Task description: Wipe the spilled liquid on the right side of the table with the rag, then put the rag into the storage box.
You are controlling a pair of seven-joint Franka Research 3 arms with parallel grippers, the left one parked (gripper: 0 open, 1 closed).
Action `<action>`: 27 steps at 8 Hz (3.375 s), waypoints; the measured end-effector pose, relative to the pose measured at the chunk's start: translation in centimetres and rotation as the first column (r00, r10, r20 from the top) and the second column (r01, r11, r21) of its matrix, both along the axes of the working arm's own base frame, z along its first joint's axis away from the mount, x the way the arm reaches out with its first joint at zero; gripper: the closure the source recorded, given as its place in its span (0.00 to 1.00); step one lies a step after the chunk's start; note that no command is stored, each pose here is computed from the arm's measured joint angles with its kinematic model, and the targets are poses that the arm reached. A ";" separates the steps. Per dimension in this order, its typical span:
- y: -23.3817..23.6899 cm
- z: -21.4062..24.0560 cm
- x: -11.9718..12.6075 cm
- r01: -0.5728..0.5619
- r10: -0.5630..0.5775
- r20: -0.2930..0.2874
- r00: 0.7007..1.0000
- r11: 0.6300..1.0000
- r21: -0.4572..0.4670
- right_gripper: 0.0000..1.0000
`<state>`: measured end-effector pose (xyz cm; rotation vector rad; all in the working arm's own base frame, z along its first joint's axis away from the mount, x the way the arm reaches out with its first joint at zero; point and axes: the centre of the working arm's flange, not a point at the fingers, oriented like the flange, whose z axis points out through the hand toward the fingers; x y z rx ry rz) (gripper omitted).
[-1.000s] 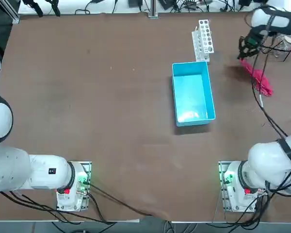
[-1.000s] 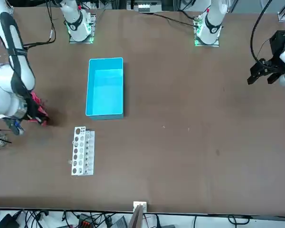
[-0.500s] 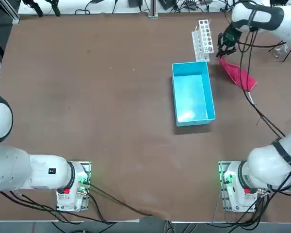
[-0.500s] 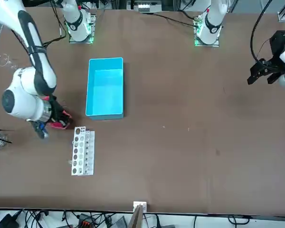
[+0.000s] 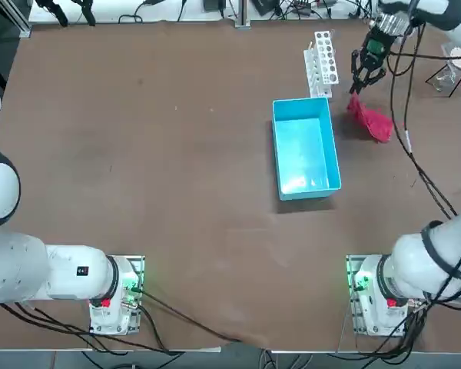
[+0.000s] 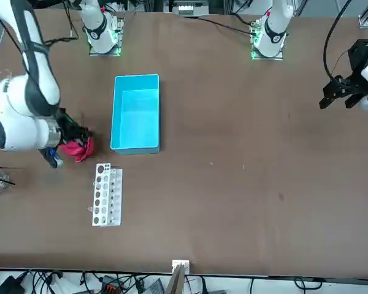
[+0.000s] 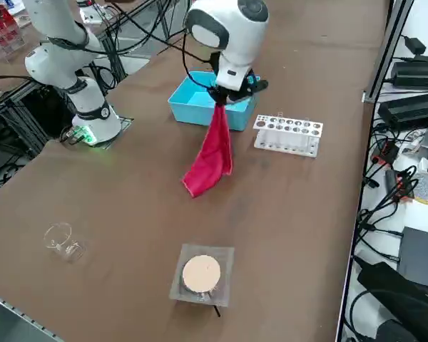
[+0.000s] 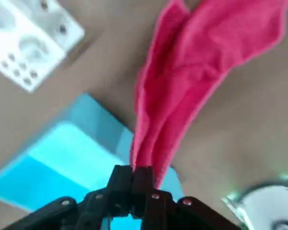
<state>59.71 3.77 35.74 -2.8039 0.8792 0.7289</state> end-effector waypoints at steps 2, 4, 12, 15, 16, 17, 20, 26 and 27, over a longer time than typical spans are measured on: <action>0.7 0.2 -0.7 -0.065 0.067 -0.031 0.997 0.994 0.083 0.98; 1.8 0.1 -1.0 -0.076 0.084 -0.040 0.996 0.983 0.167 0.98; -12.5 -6.1 -0.7 -0.198 0.187 0.070 0.980 0.955 0.223 0.98; -17.6 -9.8 0.6 -0.258 0.250 0.147 0.957 0.965 0.036 0.98; -19.7 -11.0 0.9 -0.277 0.277 0.180 0.944 0.960 -0.028 0.98; -22.0 -12.0 1.2 -0.291 0.303 0.221 0.927 0.953 -0.086 0.98; -29.3 -13.5 1.8 -0.306 0.391 0.316 0.864 0.908 -0.286 0.98; -49.1 -9.7 -3.2 -0.397 0.572 0.229 0.787 0.755 -0.521 0.98; -50.6 -8.9 -4.3 -0.417 0.580 0.208 0.787 0.750 -0.514 0.98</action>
